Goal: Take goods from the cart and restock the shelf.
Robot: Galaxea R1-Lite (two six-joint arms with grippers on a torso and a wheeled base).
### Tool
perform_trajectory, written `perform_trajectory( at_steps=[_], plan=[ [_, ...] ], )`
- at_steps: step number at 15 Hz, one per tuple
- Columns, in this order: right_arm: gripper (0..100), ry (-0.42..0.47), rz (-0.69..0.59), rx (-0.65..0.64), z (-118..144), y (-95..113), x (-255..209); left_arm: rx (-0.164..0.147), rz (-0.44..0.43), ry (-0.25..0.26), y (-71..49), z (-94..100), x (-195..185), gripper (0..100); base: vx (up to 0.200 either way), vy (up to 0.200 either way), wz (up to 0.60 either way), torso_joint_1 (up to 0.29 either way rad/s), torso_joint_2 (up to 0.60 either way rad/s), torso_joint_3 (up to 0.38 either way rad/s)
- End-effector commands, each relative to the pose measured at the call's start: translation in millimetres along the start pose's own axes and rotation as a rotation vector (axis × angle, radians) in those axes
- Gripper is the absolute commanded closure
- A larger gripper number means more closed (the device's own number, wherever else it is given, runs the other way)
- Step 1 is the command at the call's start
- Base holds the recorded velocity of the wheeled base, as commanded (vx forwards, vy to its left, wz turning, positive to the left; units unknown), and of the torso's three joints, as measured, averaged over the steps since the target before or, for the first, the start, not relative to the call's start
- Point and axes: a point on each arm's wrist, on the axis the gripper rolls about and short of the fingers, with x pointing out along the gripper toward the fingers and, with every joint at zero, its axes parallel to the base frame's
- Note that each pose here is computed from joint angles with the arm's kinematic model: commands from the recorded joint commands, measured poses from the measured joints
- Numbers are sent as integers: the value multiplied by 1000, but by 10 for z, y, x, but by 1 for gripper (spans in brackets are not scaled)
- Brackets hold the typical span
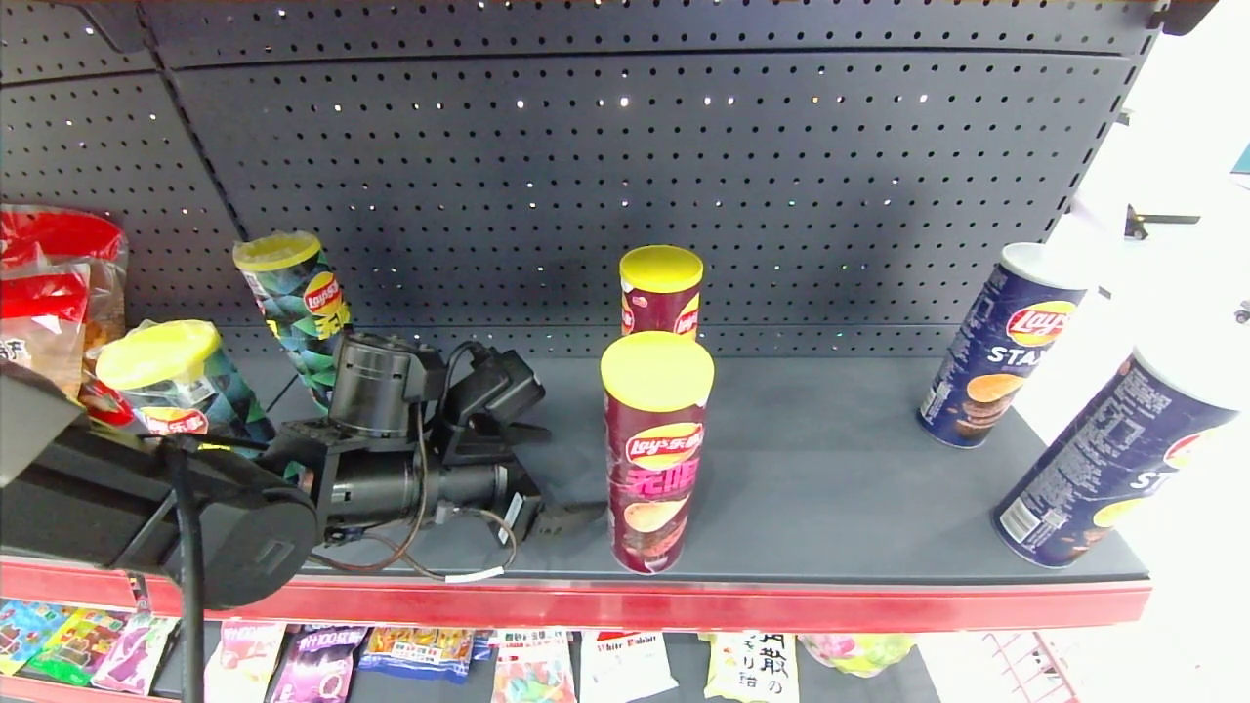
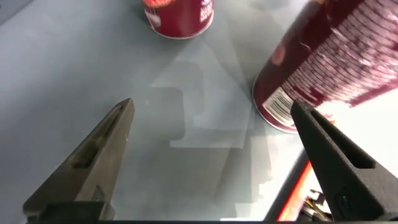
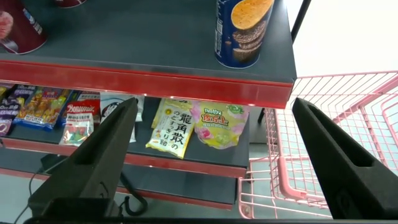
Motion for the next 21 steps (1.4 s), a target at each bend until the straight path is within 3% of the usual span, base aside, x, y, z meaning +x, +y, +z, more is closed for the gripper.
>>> perform_trajectory(
  at_steps=[1,4,7,9,10,11,12,13,14,15,16,18,19,20,21],
  plan=[
    [0,3,1,0,-8,0,3,1,3,-1,24,14,56,0,0,0,0,0,0,0],
    [0,3,-1,0,-8,0,3,4,3,-2,28,20,70,0,0,0,0,0,0,0],
    [0,3,-1,0,-17,-1,3,3,9,53,1,-179,-73,0,0,0,0,0,0,0],
    [0,14,-1,-2,-50,0,13,3,26,63,-65,-263,-313,0,0,0,0,0,0,0],
    [0,24,0,-5,-115,0,23,-7,69,34,-89,-254,-576,0,0,0,0,0,0,0],
    [0,23,0,-5,-125,-1,21,-7,75,29,-91,-252,-605,0,0,0,0,0,0,0],
    [0,-2,-8,-10,-281,-10,1,0,144,-36,-214,-246,-1045,0,0,0,0,0,0,0],
    [0,-11,-10,-10,-307,-11,-5,0,159,-50,-258,-254,-1139,0,0,0,0,0,0,0],
    [0,-32,-41,-7,-292,-15,-29,-6,238,-94,-476,-321,-1480,0,0,0,0,0,0,0],
    [0,-25,-95,-3,-174,-13,-47,-44,329,-121,-648,-432,-1720,0,0,0,0,0,0,0],
    [0,12,-130,1,-66,-2,-36,-101,398,-142,-775,-549,-1880,0,0,0,0,0,0,0],
    [0,63,-214,24,-38,16,12,-235,547,-191,-1019,-803,-2182,0,0,0,0,0,0,0],
    [0,60,-228,27,-80,18,6,-272,600,-186,-1083,-880,-2263,0,0,0,0,0,0,0],
    [0,25,-229,22,-225,21,-31,-310,681,-171,-1238,-1082,-2423,0,0,0,0,0,0,0],
    [0,-26,-224,19,-318,23,-60,-320,708,-142,-1367,-1267,-2528,0,0,0,0,0,0,0]
  ],
)
